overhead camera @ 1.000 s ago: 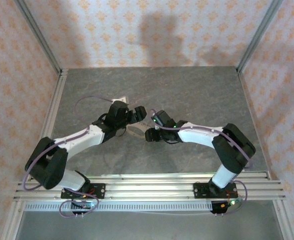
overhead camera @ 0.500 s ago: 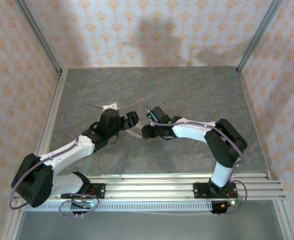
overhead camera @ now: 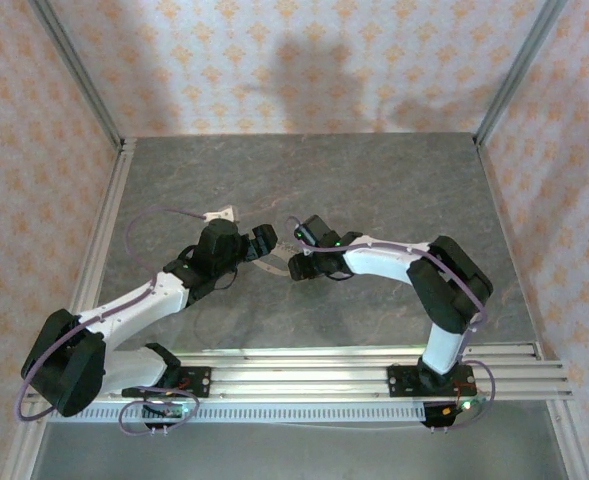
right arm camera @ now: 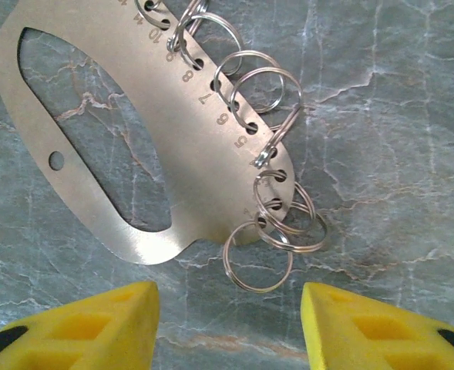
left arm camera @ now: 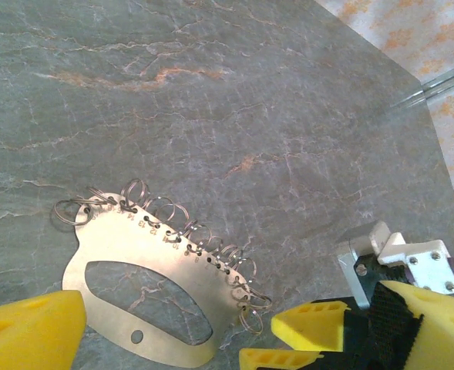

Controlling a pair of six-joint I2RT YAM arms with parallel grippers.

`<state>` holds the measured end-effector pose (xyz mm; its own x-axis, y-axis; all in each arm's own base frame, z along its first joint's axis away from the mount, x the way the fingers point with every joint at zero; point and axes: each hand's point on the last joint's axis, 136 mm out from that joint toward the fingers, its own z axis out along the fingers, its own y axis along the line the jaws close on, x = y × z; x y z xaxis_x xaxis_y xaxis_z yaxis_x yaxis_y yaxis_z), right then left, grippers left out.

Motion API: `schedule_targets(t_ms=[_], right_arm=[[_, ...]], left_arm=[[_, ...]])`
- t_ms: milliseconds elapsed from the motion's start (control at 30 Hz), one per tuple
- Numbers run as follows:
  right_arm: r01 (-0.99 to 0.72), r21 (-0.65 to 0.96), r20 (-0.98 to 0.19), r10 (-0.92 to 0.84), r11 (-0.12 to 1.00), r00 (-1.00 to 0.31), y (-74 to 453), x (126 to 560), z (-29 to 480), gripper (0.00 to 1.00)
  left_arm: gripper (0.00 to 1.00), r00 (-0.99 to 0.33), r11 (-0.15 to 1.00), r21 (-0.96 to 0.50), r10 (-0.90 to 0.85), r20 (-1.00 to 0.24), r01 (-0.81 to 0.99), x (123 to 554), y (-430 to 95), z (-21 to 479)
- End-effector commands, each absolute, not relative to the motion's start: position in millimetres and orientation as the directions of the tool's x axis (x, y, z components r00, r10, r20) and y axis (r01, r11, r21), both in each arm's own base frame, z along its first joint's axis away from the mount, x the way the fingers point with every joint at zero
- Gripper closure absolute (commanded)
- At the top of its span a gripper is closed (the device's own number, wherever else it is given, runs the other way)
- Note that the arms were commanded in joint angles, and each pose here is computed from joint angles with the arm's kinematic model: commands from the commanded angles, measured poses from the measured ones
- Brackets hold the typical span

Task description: Put the keys on the keyring

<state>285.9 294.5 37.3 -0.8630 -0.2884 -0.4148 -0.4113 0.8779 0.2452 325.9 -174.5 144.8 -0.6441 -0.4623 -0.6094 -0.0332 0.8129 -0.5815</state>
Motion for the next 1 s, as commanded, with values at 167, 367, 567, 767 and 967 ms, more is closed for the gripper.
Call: schedule_targets(t_ms=[167,367,567,767,967], right_arm=[[-0.455,0.129,-0.471,-0.349,0.881,-0.810,273,287,57,0.55],[-0.517,0.019,-0.474,-0.448,0.856,-0.758,276,283,58,0.57],[-0.559,-0.109,-0.450,-0.542,0.822,-0.710,282,279,51,0.61],[-0.579,-0.126,-0.442,-0.568,0.806,-0.694,292,279,47,0.63],[-0.585,-0.137,-0.433,-0.579,0.799,-0.691,297,283,42,0.66]], left_arm=[[0.04,-0.631,0.824,-0.564,-0.463,-0.623,-0.048,327,-169,144],[0.04,-0.634,0.831,-0.554,-0.453,-0.627,-0.045,326,-169,144],[0.03,-0.634,0.833,-0.551,-0.450,-0.629,-0.045,325,-168,144],[0.03,-0.635,0.836,-0.547,-0.444,-0.632,-0.041,324,-167,145],[0.03,-0.630,0.839,-0.543,-0.444,-0.637,-0.043,323,-165,146]])
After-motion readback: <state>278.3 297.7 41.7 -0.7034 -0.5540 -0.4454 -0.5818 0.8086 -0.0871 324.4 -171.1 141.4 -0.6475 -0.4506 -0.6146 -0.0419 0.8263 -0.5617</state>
